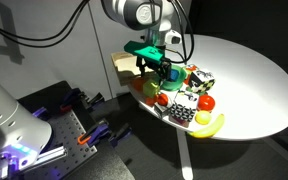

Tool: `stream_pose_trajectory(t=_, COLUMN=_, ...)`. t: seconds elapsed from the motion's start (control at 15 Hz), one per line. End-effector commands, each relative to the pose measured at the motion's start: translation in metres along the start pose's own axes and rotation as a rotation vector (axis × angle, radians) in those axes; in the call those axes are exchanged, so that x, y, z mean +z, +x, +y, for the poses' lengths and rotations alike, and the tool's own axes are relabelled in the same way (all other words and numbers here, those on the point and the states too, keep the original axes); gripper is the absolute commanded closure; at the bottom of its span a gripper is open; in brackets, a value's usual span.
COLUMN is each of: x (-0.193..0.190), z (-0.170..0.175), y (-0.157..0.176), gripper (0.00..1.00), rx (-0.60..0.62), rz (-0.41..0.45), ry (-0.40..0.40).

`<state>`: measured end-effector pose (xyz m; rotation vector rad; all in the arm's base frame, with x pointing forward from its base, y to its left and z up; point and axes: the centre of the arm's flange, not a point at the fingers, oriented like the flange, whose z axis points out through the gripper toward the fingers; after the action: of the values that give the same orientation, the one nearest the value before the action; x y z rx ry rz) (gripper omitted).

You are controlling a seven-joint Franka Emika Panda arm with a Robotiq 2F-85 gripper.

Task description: Pick up the light green block from the orange block and put it in the wooden tray

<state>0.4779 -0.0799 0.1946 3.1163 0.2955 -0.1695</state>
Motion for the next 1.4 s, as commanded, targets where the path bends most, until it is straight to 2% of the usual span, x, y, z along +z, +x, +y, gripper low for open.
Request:
stream_pose_trajectory(t=0.0, x=0.003, z=0.002, y=0.009, gripper=0.00, rx=-0.002, rz=0.018, ry=0.004)
stream_pose_trajectory(t=0.87, x=0.022, z=0.002, y=0.017, gripper=0.00, rx=-0.012, rz=0.008, ry=-0.002)
stream_pose_trajectory(t=0.93, x=0.025, z=0.002, y=0.018, gripper=0.25, rx=-0.007, rz=0.007, ry=-0.004)
stream_pose_trajectory(t=1.0, x=0.027, z=0.001, y=0.019, gripper=0.26, rx=-0.007, rz=0.002, ry=-0.006)
stream_pose_trajectory(t=1.07, x=0.028, z=0.001, y=0.020, gripper=0.32, rx=-0.004, rz=-0.001, ry=-0.005)
stream_pose_trajectory(t=1.33, x=0.026, z=0.000, y=0.022, gripper=0.66, rx=-0.004, rz=-0.014, ry=-0.002)
